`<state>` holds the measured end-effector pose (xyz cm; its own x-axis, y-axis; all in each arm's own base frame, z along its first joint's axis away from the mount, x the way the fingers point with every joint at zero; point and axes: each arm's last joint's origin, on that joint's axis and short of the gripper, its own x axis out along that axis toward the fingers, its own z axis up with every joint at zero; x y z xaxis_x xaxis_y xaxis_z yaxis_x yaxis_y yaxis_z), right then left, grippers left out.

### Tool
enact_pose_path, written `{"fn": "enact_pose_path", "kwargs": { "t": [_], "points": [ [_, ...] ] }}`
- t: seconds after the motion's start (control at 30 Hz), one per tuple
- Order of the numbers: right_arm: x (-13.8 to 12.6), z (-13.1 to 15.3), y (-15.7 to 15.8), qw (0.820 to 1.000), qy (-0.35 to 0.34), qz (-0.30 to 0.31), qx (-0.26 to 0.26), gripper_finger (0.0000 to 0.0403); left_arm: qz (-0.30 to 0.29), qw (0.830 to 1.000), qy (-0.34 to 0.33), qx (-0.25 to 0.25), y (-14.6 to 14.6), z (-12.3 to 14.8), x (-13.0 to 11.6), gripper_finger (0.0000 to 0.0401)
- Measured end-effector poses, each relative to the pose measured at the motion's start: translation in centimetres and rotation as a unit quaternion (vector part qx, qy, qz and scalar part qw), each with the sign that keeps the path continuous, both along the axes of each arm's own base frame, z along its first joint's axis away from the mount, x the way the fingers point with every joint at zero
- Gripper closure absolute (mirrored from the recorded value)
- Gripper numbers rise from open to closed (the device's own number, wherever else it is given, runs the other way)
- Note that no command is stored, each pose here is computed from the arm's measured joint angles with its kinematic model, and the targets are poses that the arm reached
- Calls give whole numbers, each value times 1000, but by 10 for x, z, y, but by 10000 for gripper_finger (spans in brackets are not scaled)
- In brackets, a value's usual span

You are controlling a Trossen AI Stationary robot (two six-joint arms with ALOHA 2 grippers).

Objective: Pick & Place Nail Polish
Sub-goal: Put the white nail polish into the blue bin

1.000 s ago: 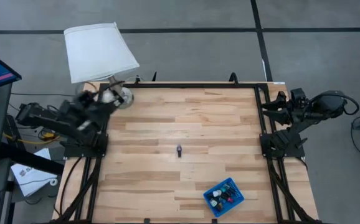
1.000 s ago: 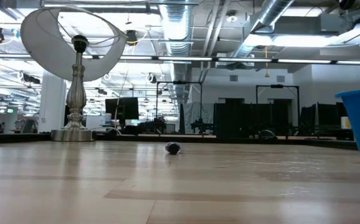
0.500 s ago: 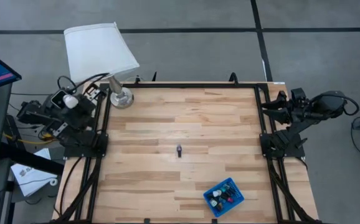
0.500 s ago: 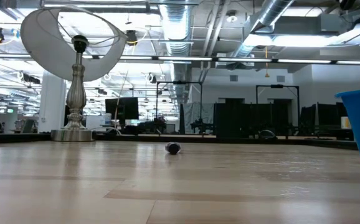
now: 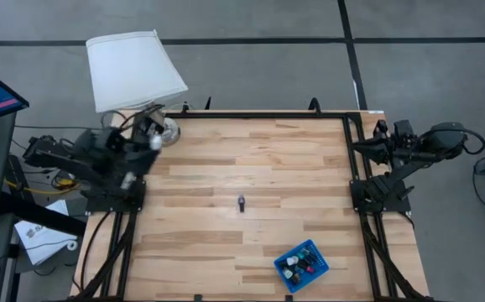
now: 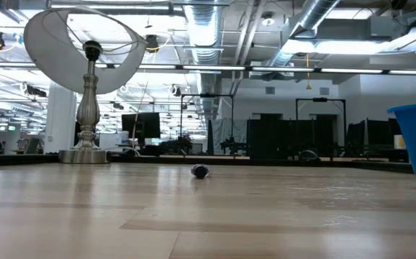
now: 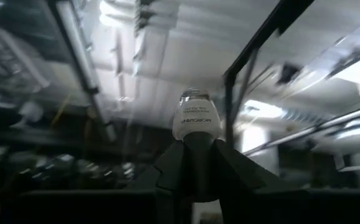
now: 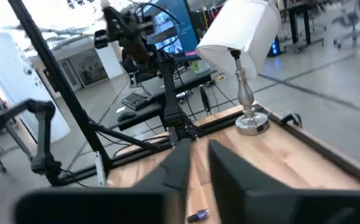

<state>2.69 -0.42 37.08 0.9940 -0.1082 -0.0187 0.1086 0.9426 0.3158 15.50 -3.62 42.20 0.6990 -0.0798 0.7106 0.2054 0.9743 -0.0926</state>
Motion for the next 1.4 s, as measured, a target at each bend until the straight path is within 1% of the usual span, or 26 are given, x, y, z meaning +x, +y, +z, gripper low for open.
{"fn": "enact_pose_path", "kwargs": {
  "t": [0.03,0.07,0.13,0.2,0.3,0.47,0.53,0.63,0.73,0.77,0.83,0.93,1.2,1.27,1.4],
  "points": [
    [-1,0,0,1000,0,3,-12,380,20,1000,19,1,0,-3,4,347],
    [-2,0,-1,1000,-1,6,-22,391,39,999,37,4,0,-6,7,347],
    [-5,0,-2,999,-4,11,-35,393,81,994,78,6,1,-12,14,347],
    [-8,0,-4,999,-9,13,-45,397,128,984,124,11,1,-20,22,347],
    [-14,-1,-7,998,-18,14,-51,400,199,962,187,27,2,-32,34,347],
    [-23,-2,-12,998,-33,13,-44,402,301,920,244,64,2,-45,49,347],
    [-26,-2,-14,998,-37,12,-43,402,347,896,266,81,2,-47,55,347],
    [-26,-3,-15,998,-37,9,-50,403,417,853,292,116,2,-41,61,347],
    [-26,-3,-15,996,-33,5,-77,403,487,797,319,164,1,-29,67,347],
    [-26,-3,-15,996,-32,4,-85,403,504,779,327,180,0,-25,69,347],
    [-26,-3,-15,995,-31,3,-97,403,532,749,336,210,0,-14,72,347],
    [-26,-2,-15,994,-31,3,-107,403,561,711,344,249,-1,2,75,347],
    [-26,-2,-15,993,-31,3,-110,403,604,630,354,338,-2,29,80,347],
    [-26,-2,-15,993,-32,2,-110,403,610,617,353,351,-2,35,81,347],
    [-26,-2,-15,993,-32,3,-110,403,616,612,349,352,-2,44,81,347]
  ]
}}
